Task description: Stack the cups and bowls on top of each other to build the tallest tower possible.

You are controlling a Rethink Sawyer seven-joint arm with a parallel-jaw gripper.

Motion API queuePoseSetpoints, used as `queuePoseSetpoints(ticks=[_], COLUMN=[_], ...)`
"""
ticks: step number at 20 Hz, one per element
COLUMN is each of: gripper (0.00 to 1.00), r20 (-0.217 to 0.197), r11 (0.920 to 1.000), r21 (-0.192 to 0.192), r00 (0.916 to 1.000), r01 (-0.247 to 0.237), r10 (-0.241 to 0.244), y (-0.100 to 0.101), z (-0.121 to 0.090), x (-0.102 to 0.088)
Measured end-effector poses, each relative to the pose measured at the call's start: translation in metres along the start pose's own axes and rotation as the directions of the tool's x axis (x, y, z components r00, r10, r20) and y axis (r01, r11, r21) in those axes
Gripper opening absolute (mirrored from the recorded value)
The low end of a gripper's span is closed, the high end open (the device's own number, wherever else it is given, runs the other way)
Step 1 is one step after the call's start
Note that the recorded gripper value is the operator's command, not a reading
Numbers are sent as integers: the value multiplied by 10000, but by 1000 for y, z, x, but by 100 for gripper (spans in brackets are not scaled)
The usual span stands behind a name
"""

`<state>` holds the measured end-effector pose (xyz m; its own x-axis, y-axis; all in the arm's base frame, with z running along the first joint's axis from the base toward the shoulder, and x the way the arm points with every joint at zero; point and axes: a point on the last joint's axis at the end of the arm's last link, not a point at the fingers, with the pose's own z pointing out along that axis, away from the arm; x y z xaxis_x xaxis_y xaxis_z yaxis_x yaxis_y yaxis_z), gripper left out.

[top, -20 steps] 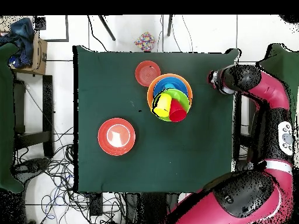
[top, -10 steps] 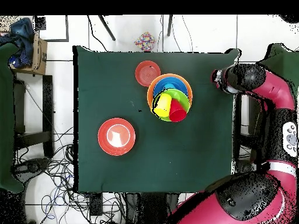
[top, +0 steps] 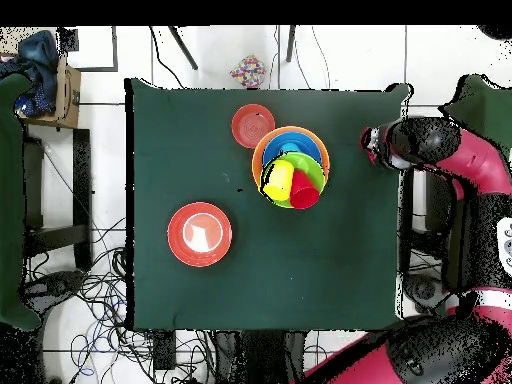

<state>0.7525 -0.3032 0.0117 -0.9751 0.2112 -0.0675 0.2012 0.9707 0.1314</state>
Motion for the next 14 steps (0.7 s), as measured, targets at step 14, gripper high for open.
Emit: queuePoseSetpoints(ticks=[14], gripper=[0], r20=[-971], r11=[9955], r21=[-933], r00=[9952], r01=[-187], r10=[96], y=[7], z=[-108], x=[34])
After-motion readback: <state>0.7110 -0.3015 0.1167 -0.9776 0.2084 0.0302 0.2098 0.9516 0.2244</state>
